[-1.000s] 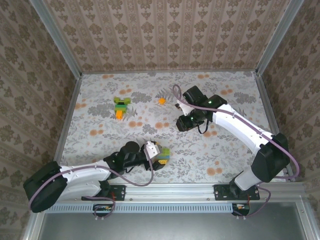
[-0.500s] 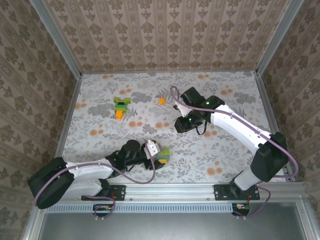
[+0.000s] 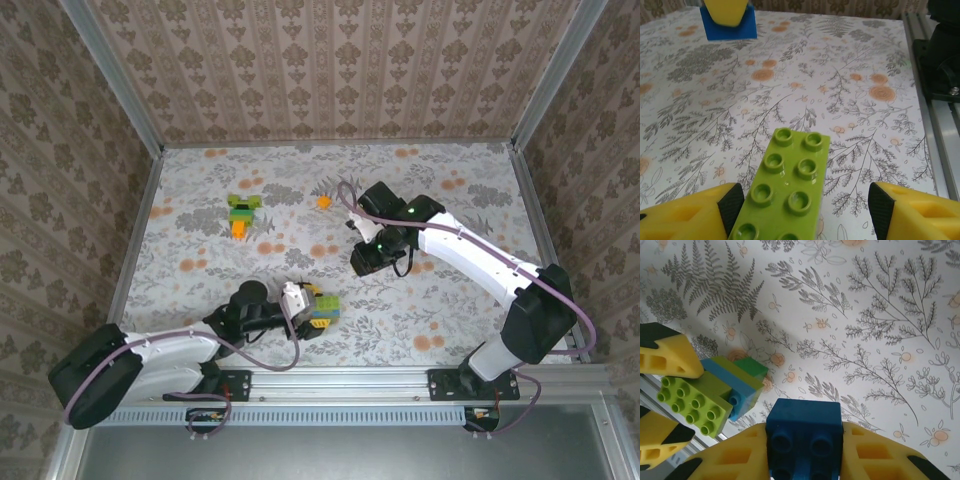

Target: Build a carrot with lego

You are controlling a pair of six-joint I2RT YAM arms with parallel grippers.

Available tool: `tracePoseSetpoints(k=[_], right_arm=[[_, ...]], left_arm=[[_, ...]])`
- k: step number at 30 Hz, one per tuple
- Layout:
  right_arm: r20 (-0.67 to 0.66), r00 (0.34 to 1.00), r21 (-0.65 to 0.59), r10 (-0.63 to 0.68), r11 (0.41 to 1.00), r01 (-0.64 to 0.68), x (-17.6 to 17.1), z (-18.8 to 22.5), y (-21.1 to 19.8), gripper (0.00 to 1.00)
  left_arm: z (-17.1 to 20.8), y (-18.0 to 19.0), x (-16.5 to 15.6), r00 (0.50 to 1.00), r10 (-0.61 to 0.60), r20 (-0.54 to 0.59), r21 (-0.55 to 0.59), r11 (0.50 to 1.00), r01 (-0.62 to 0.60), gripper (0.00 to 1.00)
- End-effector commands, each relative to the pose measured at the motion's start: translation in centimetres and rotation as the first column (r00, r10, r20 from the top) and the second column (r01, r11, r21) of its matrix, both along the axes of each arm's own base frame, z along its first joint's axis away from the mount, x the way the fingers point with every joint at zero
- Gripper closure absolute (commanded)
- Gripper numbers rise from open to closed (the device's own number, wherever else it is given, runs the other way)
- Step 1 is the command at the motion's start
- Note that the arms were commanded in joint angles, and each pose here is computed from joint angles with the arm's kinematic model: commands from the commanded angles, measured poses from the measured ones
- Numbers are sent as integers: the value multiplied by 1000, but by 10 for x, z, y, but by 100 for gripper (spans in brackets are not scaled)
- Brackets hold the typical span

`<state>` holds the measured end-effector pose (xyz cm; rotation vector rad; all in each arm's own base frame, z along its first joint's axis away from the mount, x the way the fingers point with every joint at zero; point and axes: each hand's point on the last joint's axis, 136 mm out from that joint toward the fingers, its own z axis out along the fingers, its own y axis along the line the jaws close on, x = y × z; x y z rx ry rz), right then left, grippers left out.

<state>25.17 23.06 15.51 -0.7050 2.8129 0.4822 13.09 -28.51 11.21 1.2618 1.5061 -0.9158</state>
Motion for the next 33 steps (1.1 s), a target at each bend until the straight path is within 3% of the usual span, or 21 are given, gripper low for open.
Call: tracePoseSetpoints(k=[1,8,24,33], right_arm=[[-50,999,-26,-22,999,21,-11,-6,-6,70],[-56,998,-43,-39,998,37,-9,-8,-7,70],[-70,997,-70,-41,997,37,-6,-16,-7,71],[-72,996,-77,-47,996,42,-6,-17,-8,71]], left_arm=[[8,-1,-8,998,-55,30,-47,997,56,30],[3,-3,-3,995,-96,13,-67,993,96,24],[2,-10,11,983,-185,-19,-125,976,181,25],[1,-9,18,984,-178,-24,-146,974,173,40]])
